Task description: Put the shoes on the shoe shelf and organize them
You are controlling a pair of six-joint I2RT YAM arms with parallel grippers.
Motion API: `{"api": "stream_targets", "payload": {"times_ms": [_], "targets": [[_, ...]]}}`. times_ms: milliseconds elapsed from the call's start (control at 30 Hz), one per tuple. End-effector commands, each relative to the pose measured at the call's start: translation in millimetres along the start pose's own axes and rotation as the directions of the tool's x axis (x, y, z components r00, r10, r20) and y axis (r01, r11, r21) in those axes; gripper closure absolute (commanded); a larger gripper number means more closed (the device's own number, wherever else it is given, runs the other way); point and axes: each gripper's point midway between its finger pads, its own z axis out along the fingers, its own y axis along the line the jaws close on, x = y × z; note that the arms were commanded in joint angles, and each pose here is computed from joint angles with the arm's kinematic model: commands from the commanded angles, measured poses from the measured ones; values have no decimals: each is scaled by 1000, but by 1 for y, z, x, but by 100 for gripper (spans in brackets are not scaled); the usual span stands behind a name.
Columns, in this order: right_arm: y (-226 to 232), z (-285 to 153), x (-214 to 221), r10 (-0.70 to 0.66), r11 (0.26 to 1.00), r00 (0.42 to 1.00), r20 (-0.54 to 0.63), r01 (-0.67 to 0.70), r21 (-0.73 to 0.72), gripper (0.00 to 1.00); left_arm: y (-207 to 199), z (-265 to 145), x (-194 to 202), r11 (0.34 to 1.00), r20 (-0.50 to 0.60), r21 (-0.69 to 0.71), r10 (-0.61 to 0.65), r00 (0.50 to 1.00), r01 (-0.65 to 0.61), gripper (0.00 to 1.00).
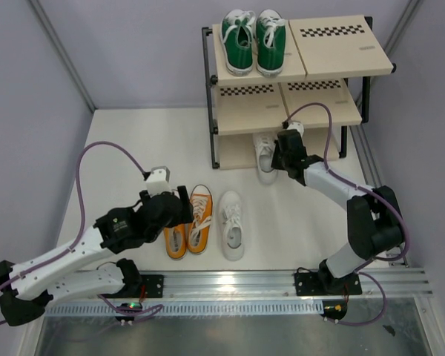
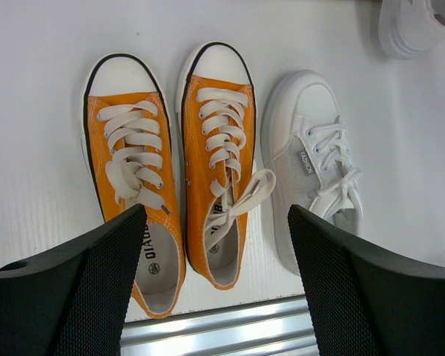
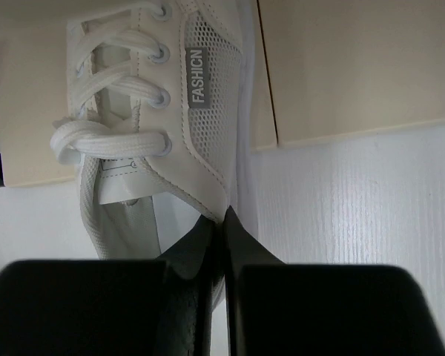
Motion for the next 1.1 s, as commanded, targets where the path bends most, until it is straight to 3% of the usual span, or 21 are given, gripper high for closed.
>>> {"api": "stream_targets", "payload": {"times_ms": [0,33,67,167,533,633,767,900,1067], "targets": [[20,3,-53,53,997,989,138,-44,-67,94,6,1,-5,1000,33,-22,-21,999,21,19],[19,5,-48,41,998,992,119,-34,-59,91,6,1,-4,1000,31,-22,-18,999,19,19],[21,4,-50,39,997,992,116,-32,-64,77,6,1,-4,1000,30,-20,-17,999,18,19],[23,-1,-46,35,996,995,93,-27,-82,54,6,1,-3,1000,26,-18,-14,1000,15,19],[17,-53,-15,4,983,997,77,11,-186,9,4,2,2,1000,18,15,-1,1000,1,19],[18,-59,8,-39,971,996,77,55,-233,1,4,3,4,1000,13,19,11,1000,-11,19],[28,-56,40,-103,957,994,45,112,-266,0,5,4,6,1000,10,18,23,1000,-23,19],[39,-44,46,-161,965,982,95,177,-195,0,3,3,6,999,11,29,27,1000,-27,19],[22,-31,30,-77,995,971,225,91,-50,0,9,-2,3,999,29,32,21,999,-22,19]]}}
